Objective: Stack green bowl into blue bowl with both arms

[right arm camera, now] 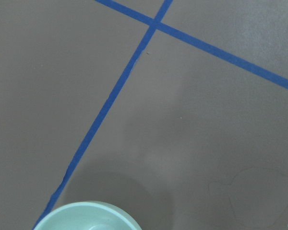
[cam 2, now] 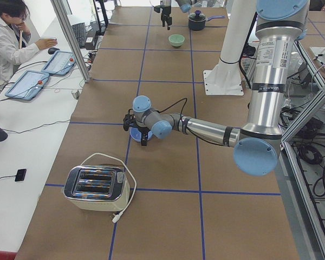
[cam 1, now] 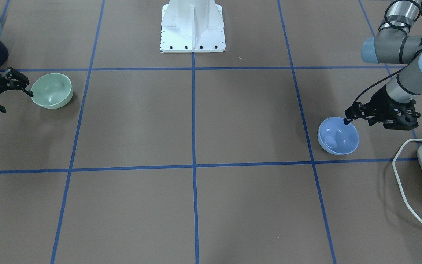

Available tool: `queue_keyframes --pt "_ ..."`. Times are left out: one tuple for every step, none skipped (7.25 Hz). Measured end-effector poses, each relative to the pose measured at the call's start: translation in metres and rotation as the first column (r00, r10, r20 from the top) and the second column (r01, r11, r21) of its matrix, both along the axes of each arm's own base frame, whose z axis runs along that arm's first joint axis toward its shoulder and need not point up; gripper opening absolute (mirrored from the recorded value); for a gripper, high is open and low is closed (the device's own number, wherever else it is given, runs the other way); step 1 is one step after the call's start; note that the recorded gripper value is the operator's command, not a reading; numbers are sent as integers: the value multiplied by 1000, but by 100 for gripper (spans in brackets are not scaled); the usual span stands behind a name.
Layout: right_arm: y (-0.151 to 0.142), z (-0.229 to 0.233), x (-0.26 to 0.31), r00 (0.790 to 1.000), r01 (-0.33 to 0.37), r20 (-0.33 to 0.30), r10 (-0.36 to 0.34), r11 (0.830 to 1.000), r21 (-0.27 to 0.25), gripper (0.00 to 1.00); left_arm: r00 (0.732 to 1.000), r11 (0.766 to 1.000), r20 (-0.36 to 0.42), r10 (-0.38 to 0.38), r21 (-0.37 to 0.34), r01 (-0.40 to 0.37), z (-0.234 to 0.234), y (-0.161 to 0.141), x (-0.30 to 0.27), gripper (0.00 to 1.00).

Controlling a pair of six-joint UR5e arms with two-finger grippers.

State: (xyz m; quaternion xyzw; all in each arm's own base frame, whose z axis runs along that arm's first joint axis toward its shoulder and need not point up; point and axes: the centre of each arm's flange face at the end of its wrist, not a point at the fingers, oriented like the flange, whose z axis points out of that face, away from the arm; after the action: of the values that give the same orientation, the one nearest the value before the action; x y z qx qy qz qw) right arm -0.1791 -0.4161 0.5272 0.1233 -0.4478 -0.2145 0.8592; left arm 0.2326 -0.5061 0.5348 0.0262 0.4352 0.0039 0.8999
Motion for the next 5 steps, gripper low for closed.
queue_keyframes --pt "4 5 0 1000 5 -5 -5 1000 -8 100 1000 1000 -1 1 -1 -1 0 -5 3 92" --pt "8 9 -1 1000 13 -10 -13 1000 -16 100 1000 1000 -2 3 -2 -3 0 -8 5 91" --pt "13 12 -4 1000 24 -15 -24 999 -22 100 1000 1000 -2 3 -2 -3 0 -9 6 89" --pt "17 15 -9 999 38 -18 -38 999 -26 100 1000 1000 -1 4 -4 -4 1 -11 7 85" --pt "21 16 -15 998 53 -20 -54 998 -28 100 1000 1000 2 5 -7 -5 4 -12 8 79"
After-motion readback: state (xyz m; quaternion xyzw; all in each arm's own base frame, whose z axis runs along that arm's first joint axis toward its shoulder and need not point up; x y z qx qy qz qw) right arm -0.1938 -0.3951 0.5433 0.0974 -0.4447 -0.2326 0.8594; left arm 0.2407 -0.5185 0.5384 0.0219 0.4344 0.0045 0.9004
